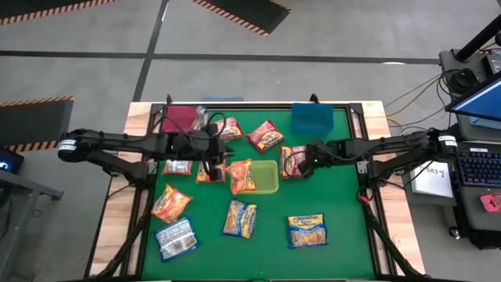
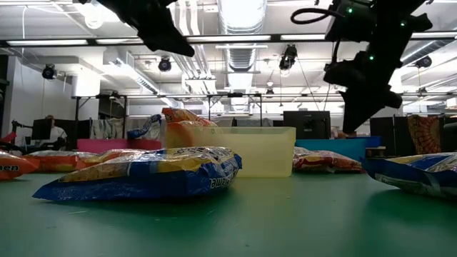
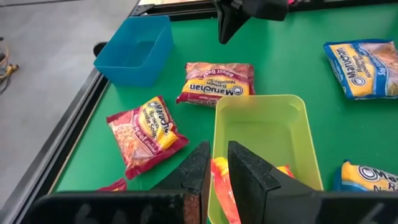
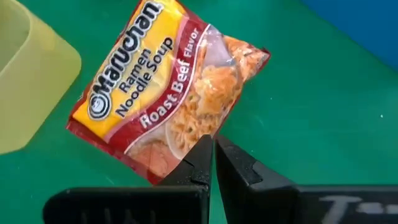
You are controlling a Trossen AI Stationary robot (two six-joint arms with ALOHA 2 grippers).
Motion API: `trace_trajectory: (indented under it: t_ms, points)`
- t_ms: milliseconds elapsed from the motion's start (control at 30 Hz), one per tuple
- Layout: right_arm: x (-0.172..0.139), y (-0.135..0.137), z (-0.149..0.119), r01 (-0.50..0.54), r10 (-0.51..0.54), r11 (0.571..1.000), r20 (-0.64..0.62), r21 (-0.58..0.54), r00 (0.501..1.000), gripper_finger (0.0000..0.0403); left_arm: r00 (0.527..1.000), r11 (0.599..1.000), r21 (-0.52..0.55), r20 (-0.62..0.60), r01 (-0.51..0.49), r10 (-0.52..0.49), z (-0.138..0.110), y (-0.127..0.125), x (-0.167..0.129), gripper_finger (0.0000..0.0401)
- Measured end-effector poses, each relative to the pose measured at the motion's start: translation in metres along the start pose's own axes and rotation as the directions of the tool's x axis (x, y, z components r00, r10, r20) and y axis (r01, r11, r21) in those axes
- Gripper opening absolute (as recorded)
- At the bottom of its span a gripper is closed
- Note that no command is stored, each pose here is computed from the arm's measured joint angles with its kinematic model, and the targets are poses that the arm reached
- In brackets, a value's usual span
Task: Sort Maruchan noodles
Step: Put the red noodle pack into the blue bin
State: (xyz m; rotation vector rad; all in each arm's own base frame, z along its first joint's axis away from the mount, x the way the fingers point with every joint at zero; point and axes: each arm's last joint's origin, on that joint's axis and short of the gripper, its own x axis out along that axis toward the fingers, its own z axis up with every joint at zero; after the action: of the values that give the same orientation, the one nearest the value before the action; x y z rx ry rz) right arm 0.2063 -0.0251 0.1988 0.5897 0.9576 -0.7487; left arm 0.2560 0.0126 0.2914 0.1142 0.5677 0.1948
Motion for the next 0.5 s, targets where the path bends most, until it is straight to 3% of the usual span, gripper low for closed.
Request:
trace_trajectory:
  t_ms: [233, 400, 500]
  points:
    - [0.0005, 0.0023, 0.0061, -0.047, 0.046, 0.998, 0.036, 0.045, 0.998, 0.0032, 1.0, 1.0, 0.005, -0.002, -0.007, 0.007, -0.0002, 0.0002, 0.0001, 0.0039]
    - [0.0006, 0.0026, 0.0094, -0.05, 0.044, 0.995, 0.073, 0.084, 0.996, 0.0087, 1.0, 1.0, 0.023, 0.011, -0.009, 0.009, 0.001, 0.0003, 0.0, 0.0039]
    - [0.0005, 0.003, 0.0095, -0.06, 0.047, 0.982, 0.075, 0.179, 0.996, 0.013, 1.0, 1.0, 0.023, 0.014, -0.011, 0.01, 0.0013, 0.0004, 0.0001, 0.0039]
